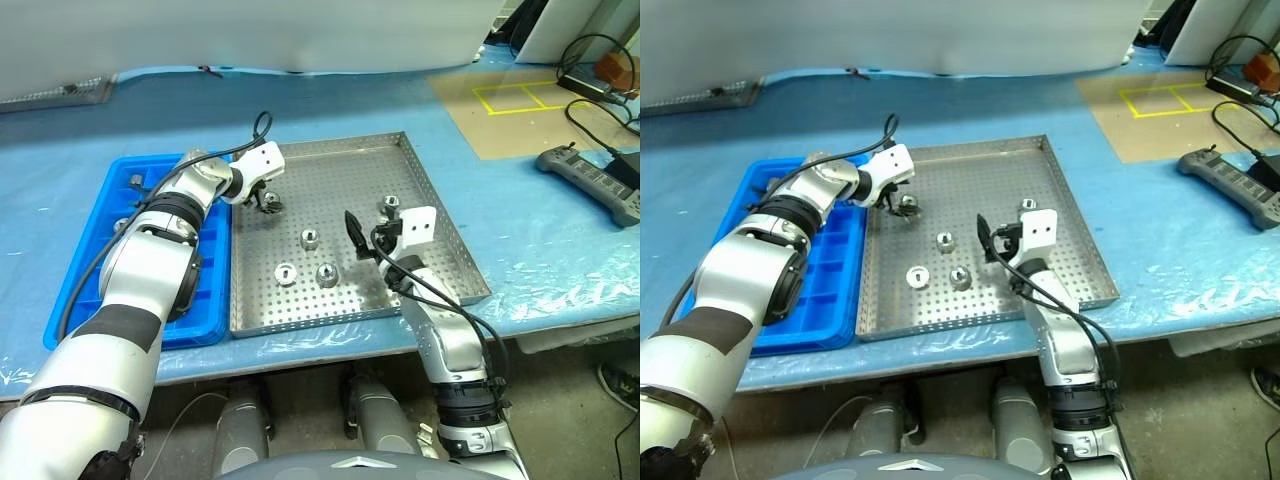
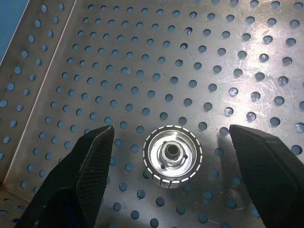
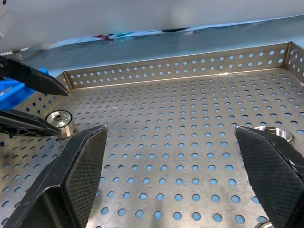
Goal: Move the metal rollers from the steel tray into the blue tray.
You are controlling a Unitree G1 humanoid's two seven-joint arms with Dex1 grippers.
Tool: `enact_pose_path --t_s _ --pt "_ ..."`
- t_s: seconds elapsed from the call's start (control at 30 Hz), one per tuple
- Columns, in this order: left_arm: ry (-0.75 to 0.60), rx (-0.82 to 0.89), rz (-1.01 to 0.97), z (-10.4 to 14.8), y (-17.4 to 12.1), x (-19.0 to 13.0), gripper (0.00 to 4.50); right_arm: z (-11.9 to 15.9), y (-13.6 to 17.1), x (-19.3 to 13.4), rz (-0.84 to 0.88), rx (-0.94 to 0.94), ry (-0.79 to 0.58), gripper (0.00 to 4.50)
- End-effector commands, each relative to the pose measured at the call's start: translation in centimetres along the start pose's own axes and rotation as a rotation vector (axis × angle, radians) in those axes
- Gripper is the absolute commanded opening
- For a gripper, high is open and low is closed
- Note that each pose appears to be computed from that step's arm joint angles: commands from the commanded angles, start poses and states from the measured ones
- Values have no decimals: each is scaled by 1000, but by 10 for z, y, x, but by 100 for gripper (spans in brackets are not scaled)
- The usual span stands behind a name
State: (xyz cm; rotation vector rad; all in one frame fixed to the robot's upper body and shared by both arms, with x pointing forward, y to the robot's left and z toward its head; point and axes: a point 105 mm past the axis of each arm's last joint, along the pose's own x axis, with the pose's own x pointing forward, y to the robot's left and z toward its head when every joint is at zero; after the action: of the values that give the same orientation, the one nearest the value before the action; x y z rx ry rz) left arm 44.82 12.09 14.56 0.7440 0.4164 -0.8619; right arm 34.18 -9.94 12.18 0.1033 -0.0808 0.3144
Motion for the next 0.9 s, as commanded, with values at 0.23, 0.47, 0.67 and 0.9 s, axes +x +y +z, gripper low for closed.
enact_pose_path --t_s 0.23,0.47,0.67,0.9 --pt "62 -31 5 -6 -6 8 322 22 1 1 17 -9 -70 450" --pt "-48 -138 -44 12 -9 8 169 19 2 2 19 -17 -64 450" --pt "-309 -305 90 48 25 -16 169 28 3 13 80 -16 -88 450" --pt "-612 -434 315 52 65 -65 169 52 16 57 267 -20 -124 450"
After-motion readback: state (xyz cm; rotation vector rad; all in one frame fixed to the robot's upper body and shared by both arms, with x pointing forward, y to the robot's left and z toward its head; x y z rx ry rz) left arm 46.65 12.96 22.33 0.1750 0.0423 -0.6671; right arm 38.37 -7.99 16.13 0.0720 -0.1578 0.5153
